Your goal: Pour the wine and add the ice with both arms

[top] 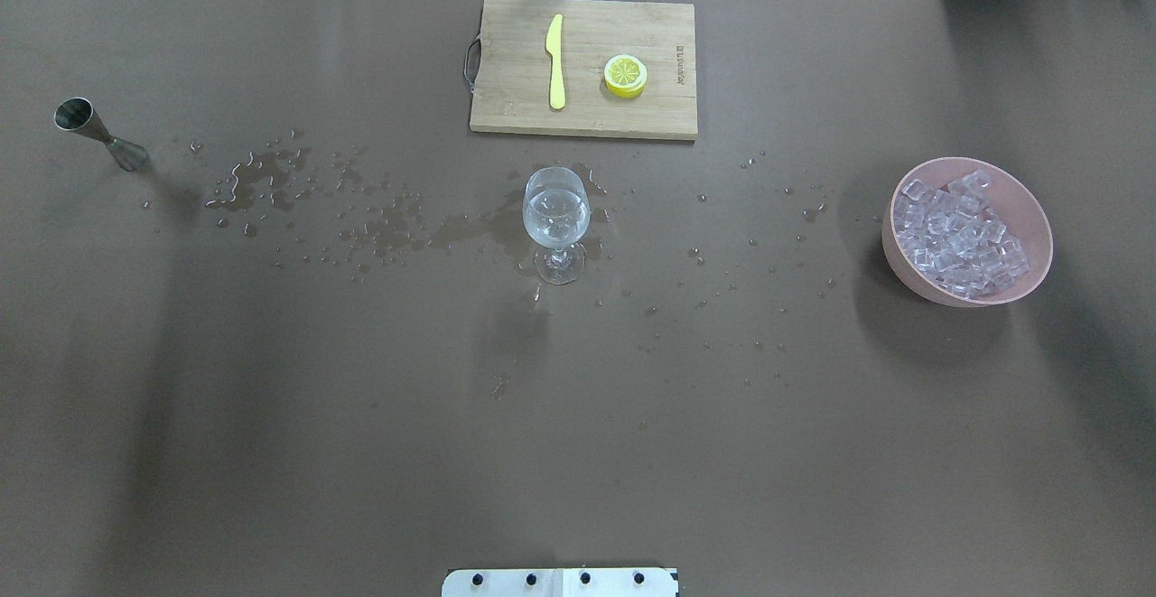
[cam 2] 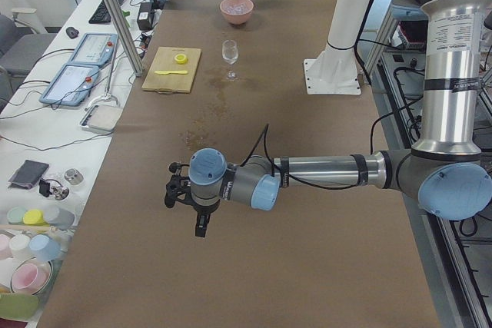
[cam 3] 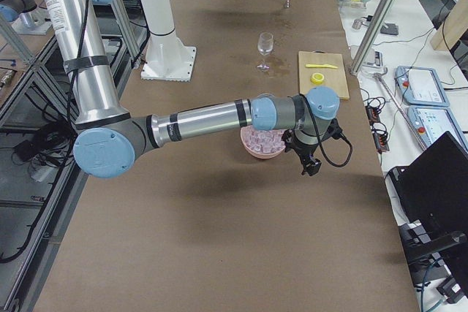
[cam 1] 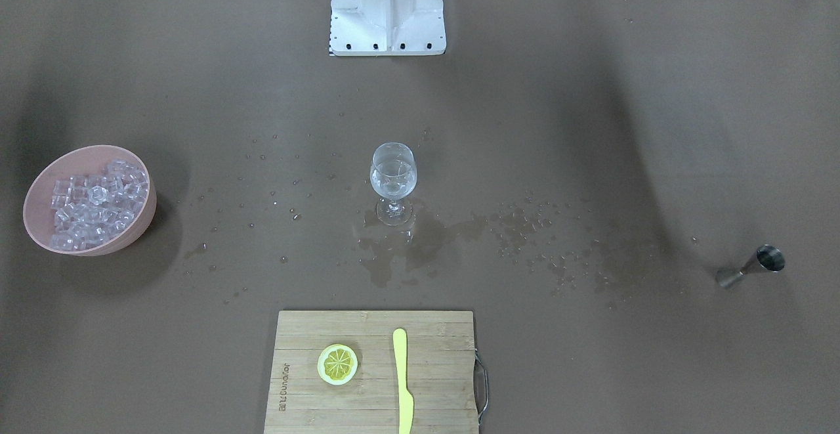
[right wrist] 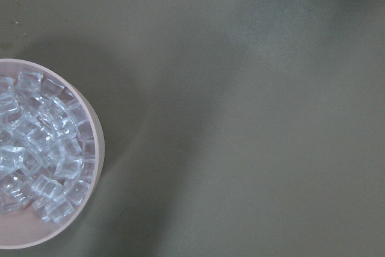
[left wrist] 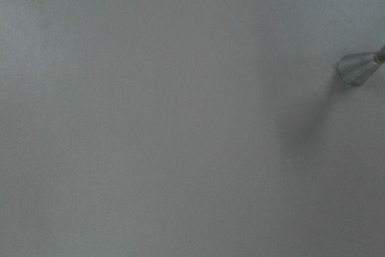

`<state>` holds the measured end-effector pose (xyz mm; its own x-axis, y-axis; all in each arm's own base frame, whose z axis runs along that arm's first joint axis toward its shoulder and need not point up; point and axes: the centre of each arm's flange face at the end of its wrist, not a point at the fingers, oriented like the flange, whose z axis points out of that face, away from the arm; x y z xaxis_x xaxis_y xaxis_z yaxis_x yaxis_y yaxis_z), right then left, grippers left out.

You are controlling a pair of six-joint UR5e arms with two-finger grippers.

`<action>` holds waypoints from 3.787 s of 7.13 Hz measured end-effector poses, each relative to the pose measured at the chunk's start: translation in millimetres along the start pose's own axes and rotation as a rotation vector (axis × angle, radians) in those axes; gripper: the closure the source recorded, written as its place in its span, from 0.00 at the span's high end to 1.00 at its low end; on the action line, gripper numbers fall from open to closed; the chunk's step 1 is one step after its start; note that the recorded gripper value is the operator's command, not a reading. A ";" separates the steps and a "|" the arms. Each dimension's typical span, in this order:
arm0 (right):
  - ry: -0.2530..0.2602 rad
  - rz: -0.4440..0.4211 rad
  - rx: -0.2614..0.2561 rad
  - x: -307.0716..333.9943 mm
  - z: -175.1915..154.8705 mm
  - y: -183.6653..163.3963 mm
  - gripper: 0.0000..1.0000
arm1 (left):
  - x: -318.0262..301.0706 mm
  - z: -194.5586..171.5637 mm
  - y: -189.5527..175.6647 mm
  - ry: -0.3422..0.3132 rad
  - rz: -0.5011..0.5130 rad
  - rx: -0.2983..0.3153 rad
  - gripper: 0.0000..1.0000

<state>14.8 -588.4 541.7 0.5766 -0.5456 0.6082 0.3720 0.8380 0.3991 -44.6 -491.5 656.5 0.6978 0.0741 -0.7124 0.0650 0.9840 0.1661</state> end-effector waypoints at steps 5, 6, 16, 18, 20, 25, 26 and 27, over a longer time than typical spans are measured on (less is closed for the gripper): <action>-0.036 0.010 0.016 -4.5 2.4 11.2 1.00 | 2.5 -1.7 4.3 0.014 -0.001 0.002 0.98; -0.036 0.011 0.016 -4.8 2.6 11.8 1.00 | 5.5 -4.3 0.8 0.014 0.008 0.008 0.98; -0.044 0.020 0.017 -4.6 4.4 13.4 1.00 | 31.1 -1.2 -7.6 0.087 0.220 0.164 0.98; -0.045 0.024 0.014 -3.1 6.0 14.5 1.00 | 53.0 8.9 -12.0 0.114 0.210 0.161 0.97; -0.047 0.030 0.008 -1.5 9.2 18.8 1.00 | 96.9 23.3 -18.9 0.162 0.167 0.206 0.98; -0.058 0.040 0.002 -0.1 14.9 28.3 1.00 | 125.5 59.1 -8.8 0.247 0.209 0.301 0.97; -0.061 0.043 0.001 -0.2 16.4 31.2 1.00 | 120.4 65.1 -12.5 0.242 0.225 0.343 0.97; -0.071 0.047 0.002 -0.6 18.3 34.8 1.00 | 122.2 63.6 -27.7 0.205 0.232 0.425 0.97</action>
<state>14.0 -559.0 567.8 0.5407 -0.5043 0.6733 0.3444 0.8630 0.3697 84.2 -520.0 608.2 0.5771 0.3548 -0.7356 0.2383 0.7884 0.5672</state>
